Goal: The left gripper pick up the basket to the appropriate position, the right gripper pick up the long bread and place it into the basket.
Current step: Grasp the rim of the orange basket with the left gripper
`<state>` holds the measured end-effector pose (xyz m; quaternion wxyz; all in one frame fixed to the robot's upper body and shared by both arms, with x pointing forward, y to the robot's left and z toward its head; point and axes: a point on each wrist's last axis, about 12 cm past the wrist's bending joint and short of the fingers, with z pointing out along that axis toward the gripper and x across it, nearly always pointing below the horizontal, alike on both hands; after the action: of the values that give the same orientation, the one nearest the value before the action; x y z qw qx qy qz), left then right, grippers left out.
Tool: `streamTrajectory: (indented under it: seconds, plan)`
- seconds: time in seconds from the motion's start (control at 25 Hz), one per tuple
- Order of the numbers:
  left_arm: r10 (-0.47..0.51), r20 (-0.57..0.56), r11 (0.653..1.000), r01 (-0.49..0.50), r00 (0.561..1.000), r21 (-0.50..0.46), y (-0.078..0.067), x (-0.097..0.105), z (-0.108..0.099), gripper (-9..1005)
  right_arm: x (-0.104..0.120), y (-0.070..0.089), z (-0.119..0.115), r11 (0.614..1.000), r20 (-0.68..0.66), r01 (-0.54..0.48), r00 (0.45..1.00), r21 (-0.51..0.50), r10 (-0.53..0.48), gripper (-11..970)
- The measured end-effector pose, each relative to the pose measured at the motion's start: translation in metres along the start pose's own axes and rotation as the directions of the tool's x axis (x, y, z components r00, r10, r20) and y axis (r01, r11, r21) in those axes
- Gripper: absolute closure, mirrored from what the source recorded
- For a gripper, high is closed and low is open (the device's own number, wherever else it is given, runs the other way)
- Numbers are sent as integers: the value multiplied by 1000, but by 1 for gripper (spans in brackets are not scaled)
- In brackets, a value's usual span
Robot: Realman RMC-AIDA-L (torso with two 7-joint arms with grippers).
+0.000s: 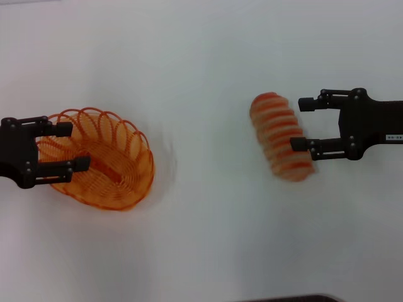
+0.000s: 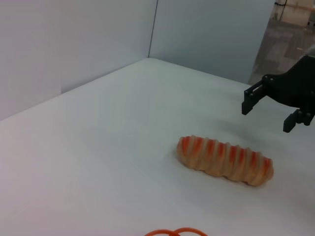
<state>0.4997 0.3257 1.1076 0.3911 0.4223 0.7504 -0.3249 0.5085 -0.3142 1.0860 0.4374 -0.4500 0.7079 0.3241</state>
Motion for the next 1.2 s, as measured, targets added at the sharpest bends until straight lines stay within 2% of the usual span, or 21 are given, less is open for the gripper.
streamTrajectory:
  seconds: [0.76,1.2]
  plan:
    - [-19,7,1000,19,1000,-9,1,-2,-1,239,1,1,0,1000,1,-2,1000,0,2,140]
    - [-145,-2,987,145,989,-65,25,-35,-3,241,1,0,-1,1000,2,3,1000,5,-3,139]
